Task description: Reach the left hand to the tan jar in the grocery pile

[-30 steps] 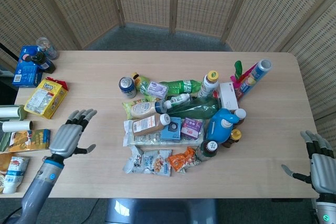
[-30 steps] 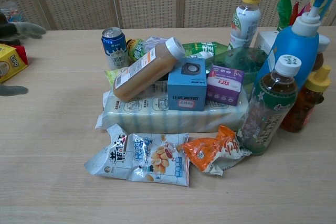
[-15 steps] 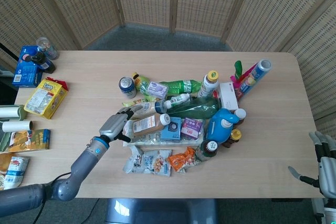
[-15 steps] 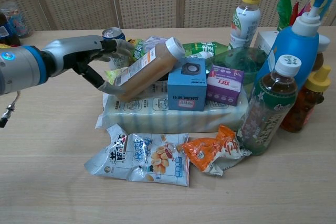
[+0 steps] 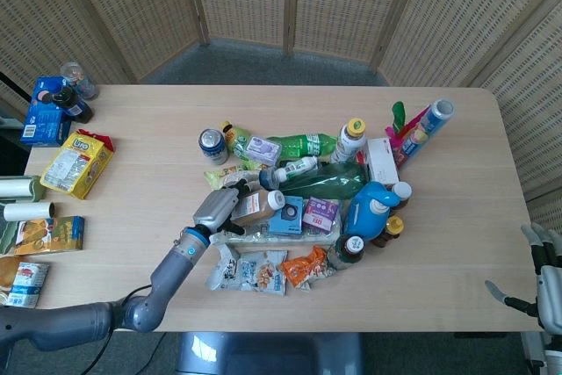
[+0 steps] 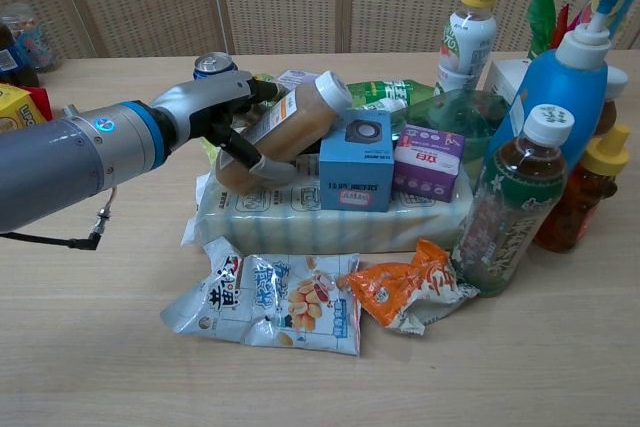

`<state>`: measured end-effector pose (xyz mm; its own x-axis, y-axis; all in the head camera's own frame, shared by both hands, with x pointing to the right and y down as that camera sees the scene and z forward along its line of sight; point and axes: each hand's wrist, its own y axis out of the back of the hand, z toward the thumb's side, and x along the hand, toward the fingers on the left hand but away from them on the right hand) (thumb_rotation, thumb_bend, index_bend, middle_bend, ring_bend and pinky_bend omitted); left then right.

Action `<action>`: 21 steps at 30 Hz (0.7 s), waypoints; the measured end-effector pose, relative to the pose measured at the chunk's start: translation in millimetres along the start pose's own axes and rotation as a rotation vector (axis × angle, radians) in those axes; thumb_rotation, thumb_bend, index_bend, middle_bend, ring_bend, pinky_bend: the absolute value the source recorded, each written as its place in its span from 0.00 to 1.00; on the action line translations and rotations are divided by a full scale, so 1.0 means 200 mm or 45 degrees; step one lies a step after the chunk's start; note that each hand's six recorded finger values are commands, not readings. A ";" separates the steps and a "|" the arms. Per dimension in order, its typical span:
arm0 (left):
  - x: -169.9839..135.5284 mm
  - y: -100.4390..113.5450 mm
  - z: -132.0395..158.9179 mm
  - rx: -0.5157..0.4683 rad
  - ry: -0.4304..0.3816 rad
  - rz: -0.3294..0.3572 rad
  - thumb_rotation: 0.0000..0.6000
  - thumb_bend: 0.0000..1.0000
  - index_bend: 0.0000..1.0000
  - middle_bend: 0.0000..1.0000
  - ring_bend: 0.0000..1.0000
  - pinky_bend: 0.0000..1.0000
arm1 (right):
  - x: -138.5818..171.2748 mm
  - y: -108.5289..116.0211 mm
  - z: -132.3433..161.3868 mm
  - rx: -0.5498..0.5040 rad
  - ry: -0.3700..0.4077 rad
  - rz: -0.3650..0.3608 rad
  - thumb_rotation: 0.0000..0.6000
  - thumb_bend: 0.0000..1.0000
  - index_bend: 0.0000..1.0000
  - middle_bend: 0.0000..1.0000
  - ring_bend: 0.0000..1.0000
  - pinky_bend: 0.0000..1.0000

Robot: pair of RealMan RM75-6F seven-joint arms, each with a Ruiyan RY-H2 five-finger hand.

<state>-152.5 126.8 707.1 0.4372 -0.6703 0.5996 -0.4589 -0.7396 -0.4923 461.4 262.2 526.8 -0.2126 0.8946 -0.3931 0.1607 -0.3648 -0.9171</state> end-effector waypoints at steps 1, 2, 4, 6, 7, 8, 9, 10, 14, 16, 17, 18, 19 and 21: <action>0.01 0.00 0.00 0.018 -0.003 0.033 1.00 0.28 0.66 0.66 0.72 0.68 | 0.00 0.00 -0.01 0.000 -0.005 -0.003 0.82 0.04 0.00 0.00 0.00 0.00; 0.01 0.00 -0.01 0.034 -0.003 0.057 1.00 0.28 0.68 0.68 0.75 0.71 | 0.01 0.01 -0.02 -0.001 -0.012 -0.006 0.82 0.04 0.00 0.00 0.00 0.00; 0.03 -0.01 -0.02 0.060 0.002 0.098 1.00 0.29 0.70 0.70 0.78 0.74 | 0.01 0.01 -0.02 -0.003 -0.018 -0.008 0.82 0.04 0.00 0.00 0.00 0.00; 0.04 -0.03 -0.03 0.057 0.007 0.113 1.00 0.30 0.71 0.71 0.79 0.76 | 0.02 0.02 -0.03 -0.005 -0.019 -0.013 0.82 0.04 0.00 0.00 0.00 0.00; 0.04 -0.03 -0.04 0.042 0.006 0.122 1.00 0.30 0.71 0.71 0.79 0.76 | 0.02 0.02 -0.03 -0.006 -0.020 -0.015 0.82 0.04 0.00 0.00 0.00 0.00; 0.04 -0.03 -0.04 0.029 0.003 0.133 1.00 0.30 0.70 0.71 0.79 0.76 | 0.02 0.02 -0.03 -0.007 -0.021 -0.017 0.83 0.03 0.00 0.00 0.00 0.00; 0.03 -0.02 -0.03 0.015 -0.002 0.146 1.00 0.30 0.70 0.71 0.79 0.76 | 0.03 0.02 -0.03 -0.008 -0.023 -0.017 0.83 0.03 0.00 0.00 0.00 0.00; 0.03 0.00 -0.03 -0.001 -0.012 0.168 1.00 0.30 0.70 0.71 0.79 0.76 | 0.03 0.02 -0.03 -0.008 -0.025 -0.015 0.82 0.03 0.00 0.00 0.00 0.00; -0.03 0.10 -0.02 -0.043 -0.052 0.245 1.00 0.29 0.70 0.70 0.79 0.76 | 0.03 0.01 -0.02 -0.016 -0.019 -0.011 0.82 0.04 0.00 0.00 0.00 0.00; -0.07 0.16 -0.02 -0.072 -0.069 0.278 1.00 0.29 0.70 0.70 0.79 0.76 | 0.02 0.00 -0.02 -0.019 -0.013 -0.005 0.82 0.04 0.00 0.00 0.00 0.00; -0.09 0.19 -0.02 -0.086 -0.076 0.291 1.00 0.29 0.69 0.70 0.79 0.76 | 0.02 0.00 -0.01 -0.021 -0.010 -0.002 0.82 0.04 0.00 0.00 0.00 0.00; -0.11 0.22 -0.02 -0.101 -0.083 0.304 1.00 0.29 0.69 0.70 0.79 0.76 | 0.02 -0.01 -0.01 -0.023 -0.005 0.002 0.82 0.04 0.00 0.00 0.00 0.00; -0.15 0.26 -0.01 -0.122 -0.094 0.323 1.00 0.29 0.69 0.70 0.79 0.76 | 0.01 -0.01 0.00 -0.026 0.003 0.004 0.82 0.04 0.00 0.00 0.00 0.00; -0.21 0.33 -0.01 -0.160 -0.116 0.359 1.00 0.28 0.69 0.70 0.79 0.76 | 0.00 -0.02 0.01 -0.032 0.017 0.006 0.82 0.03 0.00 0.00 0.00 0.00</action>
<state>-202.1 105.6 650.1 0.3436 -0.8547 0.3891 -0.6615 -0.5144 -0.5457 457.8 263.4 530.1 -0.1988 0.8963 -0.3964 0.1862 -0.3626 -0.9132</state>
